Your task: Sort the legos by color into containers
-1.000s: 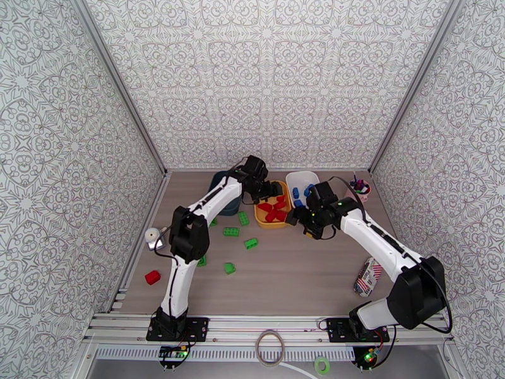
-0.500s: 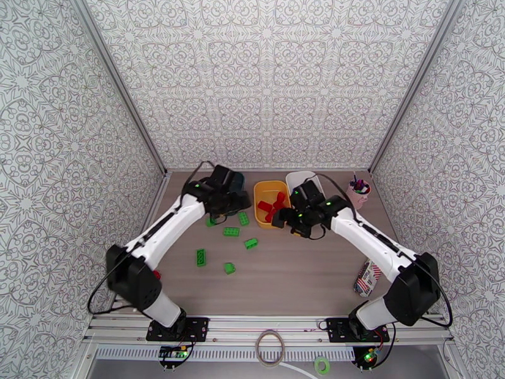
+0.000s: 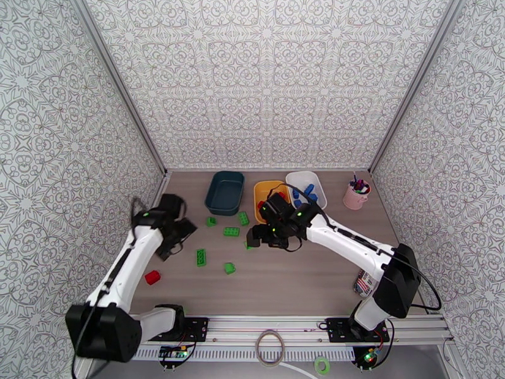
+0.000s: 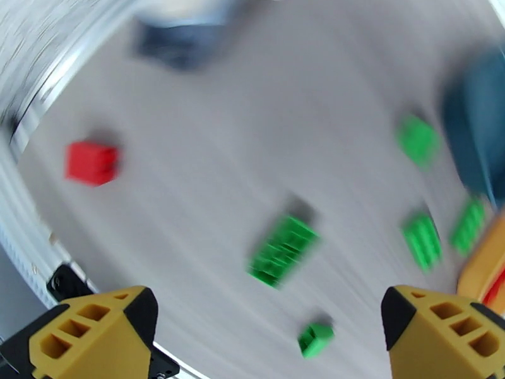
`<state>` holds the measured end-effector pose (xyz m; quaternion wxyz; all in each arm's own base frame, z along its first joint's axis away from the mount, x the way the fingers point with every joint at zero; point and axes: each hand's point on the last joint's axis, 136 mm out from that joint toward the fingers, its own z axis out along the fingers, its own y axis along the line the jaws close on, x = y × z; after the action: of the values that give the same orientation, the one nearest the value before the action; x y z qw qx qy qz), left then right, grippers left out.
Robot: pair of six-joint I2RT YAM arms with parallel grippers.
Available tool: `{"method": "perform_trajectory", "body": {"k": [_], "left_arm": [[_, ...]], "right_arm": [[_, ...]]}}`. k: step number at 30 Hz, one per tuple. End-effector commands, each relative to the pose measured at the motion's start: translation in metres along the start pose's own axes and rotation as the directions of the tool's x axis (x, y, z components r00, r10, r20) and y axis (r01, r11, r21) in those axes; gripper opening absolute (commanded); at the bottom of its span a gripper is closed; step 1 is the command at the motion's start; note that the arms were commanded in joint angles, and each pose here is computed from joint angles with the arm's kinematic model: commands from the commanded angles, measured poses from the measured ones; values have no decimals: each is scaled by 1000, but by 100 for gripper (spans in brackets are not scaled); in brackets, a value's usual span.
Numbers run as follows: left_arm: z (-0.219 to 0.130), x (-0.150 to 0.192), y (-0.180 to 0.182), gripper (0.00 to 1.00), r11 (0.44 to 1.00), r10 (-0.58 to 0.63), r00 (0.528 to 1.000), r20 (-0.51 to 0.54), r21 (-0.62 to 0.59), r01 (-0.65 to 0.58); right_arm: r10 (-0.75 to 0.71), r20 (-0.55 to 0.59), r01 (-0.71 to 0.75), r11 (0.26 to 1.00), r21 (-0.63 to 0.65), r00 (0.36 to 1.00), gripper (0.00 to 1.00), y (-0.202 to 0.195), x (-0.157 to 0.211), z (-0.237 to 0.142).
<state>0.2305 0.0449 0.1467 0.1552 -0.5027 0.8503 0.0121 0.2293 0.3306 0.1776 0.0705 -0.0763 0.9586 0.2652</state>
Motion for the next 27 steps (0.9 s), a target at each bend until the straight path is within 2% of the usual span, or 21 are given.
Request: {"method": "perform_trajectory", "body": {"k": [1, 6, 10, 14, 22, 27], "left_arm": [[6, -7, 30, 99, 988, -157, 987, -18, -2, 157], [20, -21, 67, 99, 941, -339, 940, -30, -22, 339], [37, -24, 87, 94, 890, -456, 888, -55, -31, 455], [52, -30, 97, 92, 860, -510, 858, -63, -43, 508], [85, -31, 93, 87, 819, -573, 809, -128, -45, 573], [95, -34, 98, 84, 770, -637, 764, -98, -58, 635]], "right_arm": [[-17, 18, 17, 1000, 18, 1000, 82, 1, 0, -7], [-16, 5, 16, 999, 38, 1000, 82, -7, 6, -8], [-21, -11, 22, 999, 48, 1000, 82, -7, 7, -5], [-33, -26, 34, 998, 53, 999, 82, -4, 4, -4], [-46, -48, 49, 996, 76, 998, 82, -1, -1, -2], [-38, -55, 42, 996, 75, 998, 82, 2, -4, 1]]}}
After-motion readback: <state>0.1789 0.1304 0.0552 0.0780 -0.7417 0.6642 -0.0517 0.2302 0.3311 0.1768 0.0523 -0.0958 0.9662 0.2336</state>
